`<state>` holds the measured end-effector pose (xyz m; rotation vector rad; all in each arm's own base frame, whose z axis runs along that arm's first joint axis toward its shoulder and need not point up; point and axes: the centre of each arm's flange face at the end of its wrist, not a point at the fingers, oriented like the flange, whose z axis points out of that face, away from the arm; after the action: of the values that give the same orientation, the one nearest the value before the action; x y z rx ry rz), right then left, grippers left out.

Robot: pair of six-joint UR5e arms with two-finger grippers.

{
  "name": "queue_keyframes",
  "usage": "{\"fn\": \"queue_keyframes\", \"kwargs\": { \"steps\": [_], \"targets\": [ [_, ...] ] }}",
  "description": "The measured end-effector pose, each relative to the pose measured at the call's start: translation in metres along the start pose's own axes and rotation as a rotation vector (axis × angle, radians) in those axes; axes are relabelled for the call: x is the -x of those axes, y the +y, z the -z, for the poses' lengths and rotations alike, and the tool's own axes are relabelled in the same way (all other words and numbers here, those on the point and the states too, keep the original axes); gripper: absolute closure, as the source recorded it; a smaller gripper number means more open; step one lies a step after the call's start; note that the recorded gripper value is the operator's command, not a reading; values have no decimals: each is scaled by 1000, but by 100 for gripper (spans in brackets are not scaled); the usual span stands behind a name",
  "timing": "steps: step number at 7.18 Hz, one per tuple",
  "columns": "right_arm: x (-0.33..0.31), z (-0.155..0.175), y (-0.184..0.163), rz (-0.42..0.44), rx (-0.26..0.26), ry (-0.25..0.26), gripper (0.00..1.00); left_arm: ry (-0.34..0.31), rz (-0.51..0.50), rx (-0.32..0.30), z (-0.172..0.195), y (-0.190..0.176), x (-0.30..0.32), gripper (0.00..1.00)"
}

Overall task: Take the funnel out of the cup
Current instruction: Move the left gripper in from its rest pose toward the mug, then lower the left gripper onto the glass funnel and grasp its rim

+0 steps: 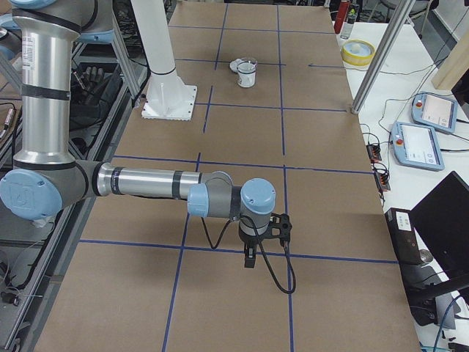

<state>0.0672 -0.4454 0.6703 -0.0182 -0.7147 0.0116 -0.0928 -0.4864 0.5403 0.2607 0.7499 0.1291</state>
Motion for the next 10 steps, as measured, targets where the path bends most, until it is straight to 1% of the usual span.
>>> {"fn": "queue_keyframes", "kwargs": {
  "steps": [1, 2, 3, 4, 5, 6, 8, 9, 10],
  "targets": [
    [0, 0, 0, 0, 0, 0, 0, -58, 0, -70, 26, -31, 1, 0],
    [0, 0, 0, 0, 0, 0, 0, -72, 75, -138, 48, -52, -4, 0],
    [0, 0, 0, 0, 0, 0, 0, -42, 126, -209, 62, -65, -17, 0],
    [0, 0, 0, 0, 0, 0, 0, 27, 125, -254, 62, -75, -42, 0],
    [0, 0, 0, 0, 0, 0, 0, 116, 147, -238, 46, -85, -84, 0],
    [0, 0, 0, 0, -1, 0, 0, 158, 205, -205, 25, -101, -140, 0],
    [0, 0, 0, 1, -1, 0, 0, 156, 315, -159, -11, -137, -252, 0],
    [0, 0, 0, 1, -1, 0, 0, 142, 370, -108, -14, -158, -311, 0],
    [0, 0, 0, 1, -1, 0, 0, 113, 418, -51, -17, -172, -383, 0]
  ]
}}
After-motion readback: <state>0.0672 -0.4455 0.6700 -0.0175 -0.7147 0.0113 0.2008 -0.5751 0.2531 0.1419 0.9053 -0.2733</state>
